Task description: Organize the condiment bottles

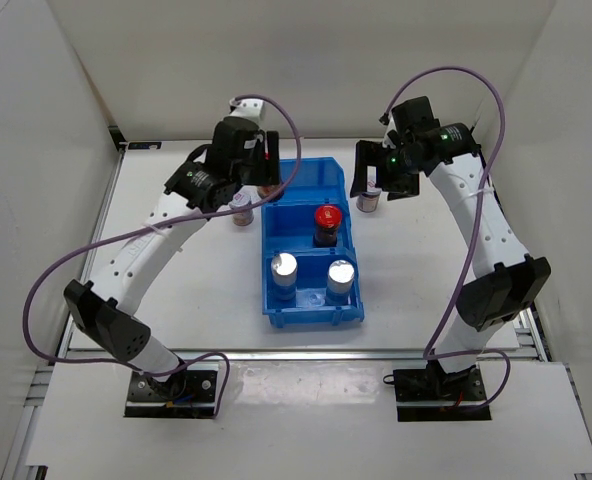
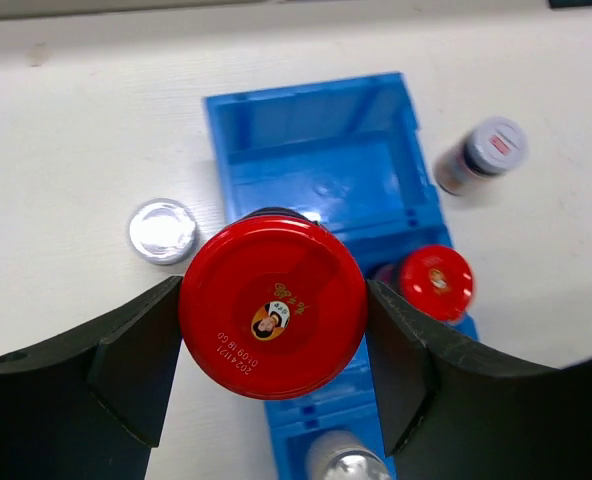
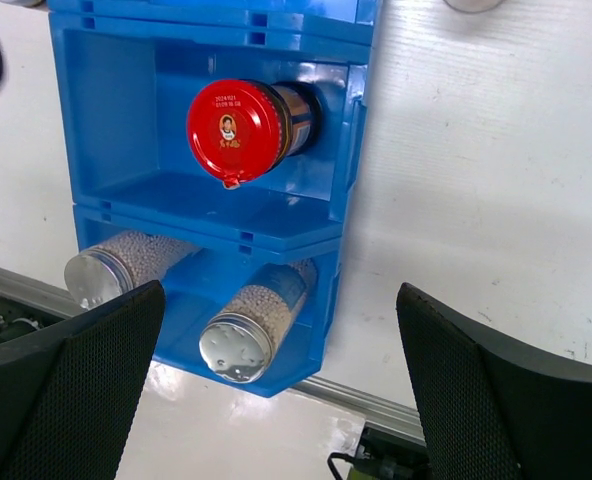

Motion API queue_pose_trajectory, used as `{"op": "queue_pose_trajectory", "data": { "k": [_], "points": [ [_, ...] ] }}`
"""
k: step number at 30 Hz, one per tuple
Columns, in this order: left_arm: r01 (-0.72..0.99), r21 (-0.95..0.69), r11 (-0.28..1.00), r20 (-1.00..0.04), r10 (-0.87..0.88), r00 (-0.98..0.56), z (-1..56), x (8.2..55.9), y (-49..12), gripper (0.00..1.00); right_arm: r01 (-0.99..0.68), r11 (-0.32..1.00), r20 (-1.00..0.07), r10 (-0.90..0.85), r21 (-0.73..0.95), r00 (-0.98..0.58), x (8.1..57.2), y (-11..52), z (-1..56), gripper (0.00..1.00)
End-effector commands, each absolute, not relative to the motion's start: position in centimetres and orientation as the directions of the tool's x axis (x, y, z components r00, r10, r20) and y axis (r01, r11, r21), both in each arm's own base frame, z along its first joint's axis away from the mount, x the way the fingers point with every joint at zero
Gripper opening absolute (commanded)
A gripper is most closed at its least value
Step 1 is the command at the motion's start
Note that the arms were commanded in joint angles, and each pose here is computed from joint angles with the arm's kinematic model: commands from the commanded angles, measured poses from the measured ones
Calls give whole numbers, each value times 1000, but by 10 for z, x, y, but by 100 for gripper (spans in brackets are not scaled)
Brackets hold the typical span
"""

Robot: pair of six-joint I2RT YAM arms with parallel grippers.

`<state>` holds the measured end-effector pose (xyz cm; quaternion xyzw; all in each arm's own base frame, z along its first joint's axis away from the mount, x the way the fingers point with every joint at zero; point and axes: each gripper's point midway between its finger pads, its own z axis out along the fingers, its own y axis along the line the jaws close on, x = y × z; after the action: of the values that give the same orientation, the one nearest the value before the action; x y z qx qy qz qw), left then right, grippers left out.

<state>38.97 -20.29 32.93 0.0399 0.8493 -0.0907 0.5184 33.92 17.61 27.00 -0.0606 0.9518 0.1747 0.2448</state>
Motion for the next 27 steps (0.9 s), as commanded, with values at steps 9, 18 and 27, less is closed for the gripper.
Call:
{"op": "queue_pose_trajectory", "data": {
  "k": [9, 18, 27],
  "points": [
    [290, -157, 944, -856, 16, -516, 294, 380, -261, 11, -179, 930, -440, -21, 320, -898, 322, 167, 261, 100],
    [254, -115, 960, -806, 60, -589, 221, 397, -271, 11, -160, 932, -394, -20, 324, -919, 306, 163, 247, 100],
    [275, -123, 954, -787, 75, -612, 204, 400, -280, 86, -124, 961, -342, -34, 245, -939, 319, 154, 213, 100]
  ]
}}
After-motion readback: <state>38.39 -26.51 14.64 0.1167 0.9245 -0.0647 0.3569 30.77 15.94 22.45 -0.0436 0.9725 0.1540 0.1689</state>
